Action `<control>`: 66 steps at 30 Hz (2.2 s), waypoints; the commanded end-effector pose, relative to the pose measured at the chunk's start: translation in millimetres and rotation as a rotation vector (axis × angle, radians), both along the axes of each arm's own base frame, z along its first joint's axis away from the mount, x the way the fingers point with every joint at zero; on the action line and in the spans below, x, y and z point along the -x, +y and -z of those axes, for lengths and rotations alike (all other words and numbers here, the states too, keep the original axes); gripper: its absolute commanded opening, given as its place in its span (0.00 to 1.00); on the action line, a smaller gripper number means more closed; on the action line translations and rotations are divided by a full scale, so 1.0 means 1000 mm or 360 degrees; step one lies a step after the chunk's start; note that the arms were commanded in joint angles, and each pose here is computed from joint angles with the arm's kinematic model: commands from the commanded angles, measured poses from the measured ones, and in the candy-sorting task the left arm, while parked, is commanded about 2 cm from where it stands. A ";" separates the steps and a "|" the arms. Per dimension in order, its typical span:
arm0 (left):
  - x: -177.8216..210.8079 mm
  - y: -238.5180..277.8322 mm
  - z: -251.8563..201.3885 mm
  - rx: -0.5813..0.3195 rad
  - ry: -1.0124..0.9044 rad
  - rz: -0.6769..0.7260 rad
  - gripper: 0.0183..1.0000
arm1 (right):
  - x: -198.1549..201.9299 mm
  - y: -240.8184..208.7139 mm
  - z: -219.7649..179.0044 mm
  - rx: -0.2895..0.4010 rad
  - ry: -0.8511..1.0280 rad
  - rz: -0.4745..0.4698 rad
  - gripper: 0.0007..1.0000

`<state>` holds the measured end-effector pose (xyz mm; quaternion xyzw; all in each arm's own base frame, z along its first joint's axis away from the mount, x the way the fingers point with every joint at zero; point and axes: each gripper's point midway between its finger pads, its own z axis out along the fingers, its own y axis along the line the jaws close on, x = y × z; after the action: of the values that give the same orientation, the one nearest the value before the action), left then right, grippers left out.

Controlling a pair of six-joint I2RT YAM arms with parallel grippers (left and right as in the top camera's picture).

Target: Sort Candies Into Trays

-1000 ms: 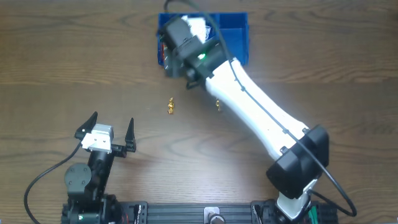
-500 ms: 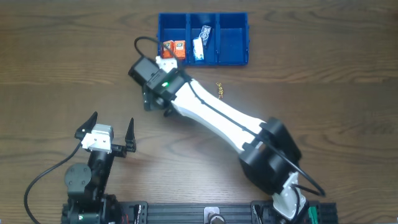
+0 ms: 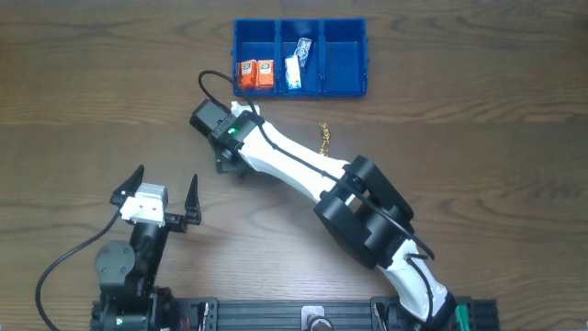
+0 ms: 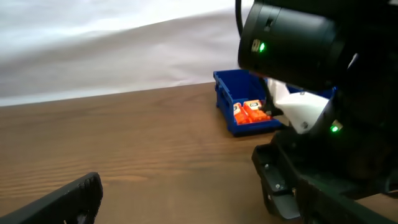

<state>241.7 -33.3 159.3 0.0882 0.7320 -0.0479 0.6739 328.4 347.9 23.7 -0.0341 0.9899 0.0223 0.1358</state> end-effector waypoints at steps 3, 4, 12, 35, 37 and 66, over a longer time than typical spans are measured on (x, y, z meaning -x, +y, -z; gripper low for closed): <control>0.001 -0.004 0.018 -0.0015 0.0076 0.0034 1.00 | -0.013 -0.011 0.007 0.0013 -0.0029 0.0116 0.84; 0.001 -0.004 0.018 -0.0015 0.0076 0.0035 1.00 | -0.014 -0.012 0.007 0.0015 -0.0032 0.0122 0.84; 0.001 -0.004 0.018 -0.0015 0.0076 0.0034 1.00 | -0.023 -0.013 0.013 0.0032 -0.0069 0.0104 0.82; 0.001 -0.004 0.018 -0.0014 0.0077 0.0034 1.00 | -0.023 -0.017 0.029 0.0076 -0.0042 0.0103 0.54; 0.001 -0.004 0.018 -0.0015 0.0076 0.0034 1.00 | -0.023 -0.017 0.029 0.0076 -0.0042 0.0103 0.48; 0.001 -0.004 0.018 -0.0015 0.0076 0.0035 1.00 | -0.024 -0.014 0.003 0.0046 -0.0091 0.0033 0.19</control>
<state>241.7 -33.3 159.3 0.0884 0.7319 -0.0478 0.6739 347.8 338.9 3.4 -0.0165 0.9884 0.0061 0.1507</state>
